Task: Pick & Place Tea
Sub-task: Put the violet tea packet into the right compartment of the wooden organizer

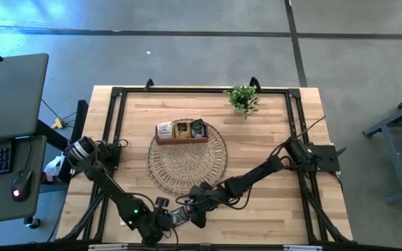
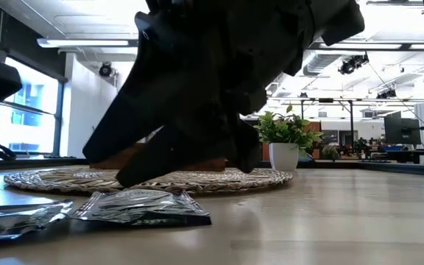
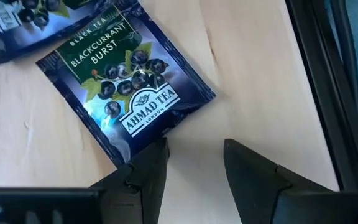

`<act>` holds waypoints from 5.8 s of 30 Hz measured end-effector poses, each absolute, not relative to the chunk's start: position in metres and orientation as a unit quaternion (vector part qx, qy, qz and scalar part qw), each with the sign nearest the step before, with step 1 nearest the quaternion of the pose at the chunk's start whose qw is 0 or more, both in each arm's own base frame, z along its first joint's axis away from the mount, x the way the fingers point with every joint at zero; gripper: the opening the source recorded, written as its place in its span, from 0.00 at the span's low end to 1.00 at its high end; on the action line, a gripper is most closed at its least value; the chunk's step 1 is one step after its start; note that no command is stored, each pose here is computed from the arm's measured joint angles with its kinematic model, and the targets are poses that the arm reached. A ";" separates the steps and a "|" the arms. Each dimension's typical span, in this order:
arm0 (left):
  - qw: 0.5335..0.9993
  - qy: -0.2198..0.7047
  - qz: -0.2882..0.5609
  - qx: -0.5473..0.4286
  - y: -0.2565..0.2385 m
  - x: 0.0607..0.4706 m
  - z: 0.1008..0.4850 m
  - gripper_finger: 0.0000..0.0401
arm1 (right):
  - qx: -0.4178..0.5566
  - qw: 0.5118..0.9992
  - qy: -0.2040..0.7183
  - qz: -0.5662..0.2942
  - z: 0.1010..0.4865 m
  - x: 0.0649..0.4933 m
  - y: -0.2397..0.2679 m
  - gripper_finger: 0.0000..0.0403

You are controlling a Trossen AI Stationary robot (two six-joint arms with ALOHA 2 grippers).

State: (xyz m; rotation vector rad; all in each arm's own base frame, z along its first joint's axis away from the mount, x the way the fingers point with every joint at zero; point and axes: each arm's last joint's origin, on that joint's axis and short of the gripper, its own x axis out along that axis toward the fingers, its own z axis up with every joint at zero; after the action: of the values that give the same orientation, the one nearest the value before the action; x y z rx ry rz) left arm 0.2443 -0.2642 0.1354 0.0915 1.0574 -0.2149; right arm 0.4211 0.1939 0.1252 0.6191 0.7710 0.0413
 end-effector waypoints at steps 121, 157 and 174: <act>0.872 0.477 -0.004 -0.111 -0.215 0.300 0.139 0.39 | -0.328 0.860 0.351 0.175 0.108 0.388 0.234 0.03; 0.900 0.389 0.175 -0.090 -0.146 0.223 0.269 0.39 | -0.761 0.186 0.586 0.207 0.184 0.386 0.012 0.00; 0.869 0.382 0.299 -0.094 -0.117 0.189 0.281 0.39 | -0.788 0.332 0.465 0.228 0.189 0.413 -0.006 0.01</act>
State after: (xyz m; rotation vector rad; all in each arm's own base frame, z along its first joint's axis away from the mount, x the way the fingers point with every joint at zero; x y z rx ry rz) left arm 0.1890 -0.1168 0.2807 -0.1971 0.8000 0.6245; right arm 0.4135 -0.0061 0.1893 -2.0583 1.2154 0.5969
